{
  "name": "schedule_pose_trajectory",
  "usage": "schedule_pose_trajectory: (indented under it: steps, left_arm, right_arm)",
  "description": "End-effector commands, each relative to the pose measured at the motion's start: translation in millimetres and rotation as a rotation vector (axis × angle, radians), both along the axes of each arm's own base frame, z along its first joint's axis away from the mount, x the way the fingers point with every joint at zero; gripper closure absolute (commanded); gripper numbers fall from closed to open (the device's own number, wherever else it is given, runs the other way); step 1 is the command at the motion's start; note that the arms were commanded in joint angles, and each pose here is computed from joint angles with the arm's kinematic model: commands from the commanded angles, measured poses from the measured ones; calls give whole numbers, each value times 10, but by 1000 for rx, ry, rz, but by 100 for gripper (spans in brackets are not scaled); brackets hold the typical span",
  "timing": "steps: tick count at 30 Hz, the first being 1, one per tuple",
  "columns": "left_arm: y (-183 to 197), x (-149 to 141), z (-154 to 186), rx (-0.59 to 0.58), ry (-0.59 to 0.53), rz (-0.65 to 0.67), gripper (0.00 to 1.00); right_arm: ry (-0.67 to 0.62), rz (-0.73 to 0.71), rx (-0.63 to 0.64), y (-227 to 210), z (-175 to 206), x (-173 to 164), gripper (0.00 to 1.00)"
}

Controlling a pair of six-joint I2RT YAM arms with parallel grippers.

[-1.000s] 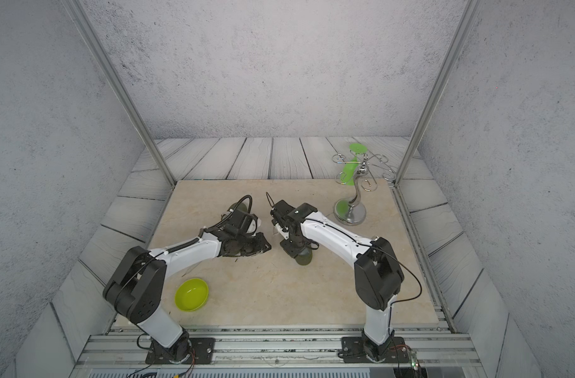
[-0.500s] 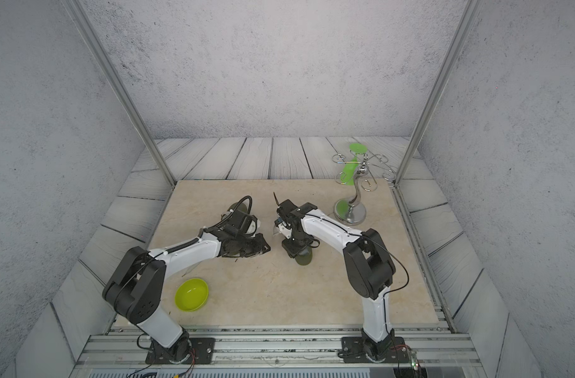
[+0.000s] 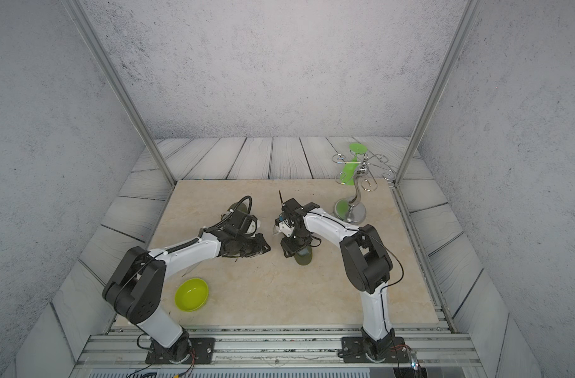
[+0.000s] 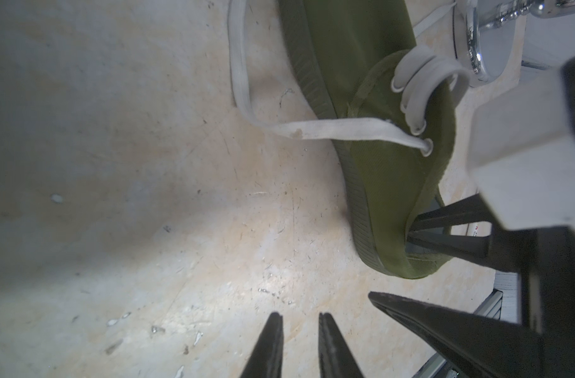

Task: Insert the insole into the shoe
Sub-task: Adjust the insole in the shoe.

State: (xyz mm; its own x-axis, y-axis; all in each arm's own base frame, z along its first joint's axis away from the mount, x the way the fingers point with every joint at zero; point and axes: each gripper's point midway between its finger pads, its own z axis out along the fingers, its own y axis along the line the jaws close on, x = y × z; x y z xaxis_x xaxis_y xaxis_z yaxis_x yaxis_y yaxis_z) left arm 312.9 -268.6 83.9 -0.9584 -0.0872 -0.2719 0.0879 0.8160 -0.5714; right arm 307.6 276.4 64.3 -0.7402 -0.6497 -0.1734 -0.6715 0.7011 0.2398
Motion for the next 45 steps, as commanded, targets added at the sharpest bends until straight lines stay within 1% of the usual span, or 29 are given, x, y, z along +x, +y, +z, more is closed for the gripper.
schedule_pose_trajectory:
  steps: [1, 8, 18, 27, 36, 41, 43, 45]
  left_arm:
    - [46, 12, 64, 5, -19, 6, 76]
    - [26, 28, 63, -1, -19, 4, 76]
    - [20, 33, 60, -5, -18, 7, 76]
    - [32, 30, 83, -2, -23, 9, 76]
    - [29, 33, 82, -1, -22, 9, 76]
    - [35, 21, 61, 1, -17, 9, 76]
    - [32, 17, 68, 1, -18, 7, 76]
    - [33, 23, 75, 0, -19, 7, 76]
  right_arm:
    - [38, 18, 18, 57, -63, -21, 44]
    - [32, 24, 38, 30, 153, -97, 45]
    - [29, 19, 43, -23, 293, -174, 46]
    - [29, 10, 104, 14, 417, -201, 47]
    - [69, -16, 212, 34, 555, -213, 48]
    - [91, -20, 222, 40, 554, -241, 49]
    - [65, -43, 211, 11, 600, -206, 50]
    - [5, -91, 176, -66, 659, -112, 53]
